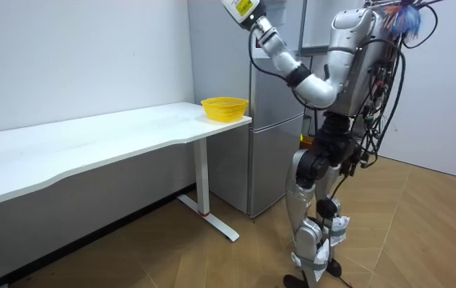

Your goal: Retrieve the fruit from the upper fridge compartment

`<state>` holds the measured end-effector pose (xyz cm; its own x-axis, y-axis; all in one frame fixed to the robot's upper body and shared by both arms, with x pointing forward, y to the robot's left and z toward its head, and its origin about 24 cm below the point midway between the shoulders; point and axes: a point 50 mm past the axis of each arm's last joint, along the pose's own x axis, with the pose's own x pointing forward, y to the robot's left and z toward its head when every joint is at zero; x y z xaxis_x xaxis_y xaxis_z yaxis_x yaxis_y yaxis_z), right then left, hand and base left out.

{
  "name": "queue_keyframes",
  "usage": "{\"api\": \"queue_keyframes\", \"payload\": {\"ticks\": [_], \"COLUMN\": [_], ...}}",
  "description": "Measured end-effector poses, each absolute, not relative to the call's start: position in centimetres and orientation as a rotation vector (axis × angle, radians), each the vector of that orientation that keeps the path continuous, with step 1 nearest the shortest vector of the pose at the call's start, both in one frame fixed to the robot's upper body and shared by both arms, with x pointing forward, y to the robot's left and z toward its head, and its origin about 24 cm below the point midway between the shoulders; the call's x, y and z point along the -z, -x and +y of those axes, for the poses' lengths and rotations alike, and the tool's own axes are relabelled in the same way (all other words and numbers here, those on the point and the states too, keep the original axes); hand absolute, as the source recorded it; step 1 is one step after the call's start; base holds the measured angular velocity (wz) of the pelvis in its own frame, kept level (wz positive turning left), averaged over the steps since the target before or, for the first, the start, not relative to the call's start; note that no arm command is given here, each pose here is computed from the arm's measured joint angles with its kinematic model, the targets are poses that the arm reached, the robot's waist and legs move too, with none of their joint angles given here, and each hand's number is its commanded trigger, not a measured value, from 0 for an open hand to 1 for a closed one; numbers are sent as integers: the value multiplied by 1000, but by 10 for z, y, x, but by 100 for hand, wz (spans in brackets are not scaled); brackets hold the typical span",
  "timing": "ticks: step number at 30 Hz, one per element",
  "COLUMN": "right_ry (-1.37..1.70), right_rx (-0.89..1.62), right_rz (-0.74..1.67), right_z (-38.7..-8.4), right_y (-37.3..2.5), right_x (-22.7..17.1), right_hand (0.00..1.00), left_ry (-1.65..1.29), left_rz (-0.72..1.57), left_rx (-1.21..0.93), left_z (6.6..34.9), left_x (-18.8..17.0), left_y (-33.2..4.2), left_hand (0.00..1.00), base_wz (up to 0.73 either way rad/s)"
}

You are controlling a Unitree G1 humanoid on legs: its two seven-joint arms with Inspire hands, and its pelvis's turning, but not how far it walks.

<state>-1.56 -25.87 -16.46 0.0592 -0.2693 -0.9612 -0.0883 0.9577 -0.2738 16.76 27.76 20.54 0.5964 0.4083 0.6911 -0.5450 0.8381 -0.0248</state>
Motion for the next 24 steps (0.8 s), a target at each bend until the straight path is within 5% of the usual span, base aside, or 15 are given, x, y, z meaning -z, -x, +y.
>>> {"api": "queue_keyframes", "payload": {"ticks": [8, 14, 16, 19, 24], "right_ry": [335, 337, 290, 264, 328], "right_rx": [143, 121, 142, 125, 77], "right_rz": [1480, 1499, 1530, 1567, 1629], "right_z": [-260, -258, -255, -249, -254], "right_y": [8, 9, 14, 17, 27], "right_x": [163, 164, 165, 167, 166], "right_hand": [0, 0, 0, 0, 0], "left_ry": [-244, -121, 40, 242, 369], "left_rz": [-538, 199, 649, 1106, 1537], "left_rx": [-1084, -1200, -1209, -1277, -1213], "left_z": [331, 350, 329, 286, 234], "left_x": [-152, 0, 82, 141, 156], "left_y": [-131, -103, -60, 20, 108], "left_hand": [0, 0, 0, 0, 0], "base_wz": [14, 14, 13, -21, -14]}}
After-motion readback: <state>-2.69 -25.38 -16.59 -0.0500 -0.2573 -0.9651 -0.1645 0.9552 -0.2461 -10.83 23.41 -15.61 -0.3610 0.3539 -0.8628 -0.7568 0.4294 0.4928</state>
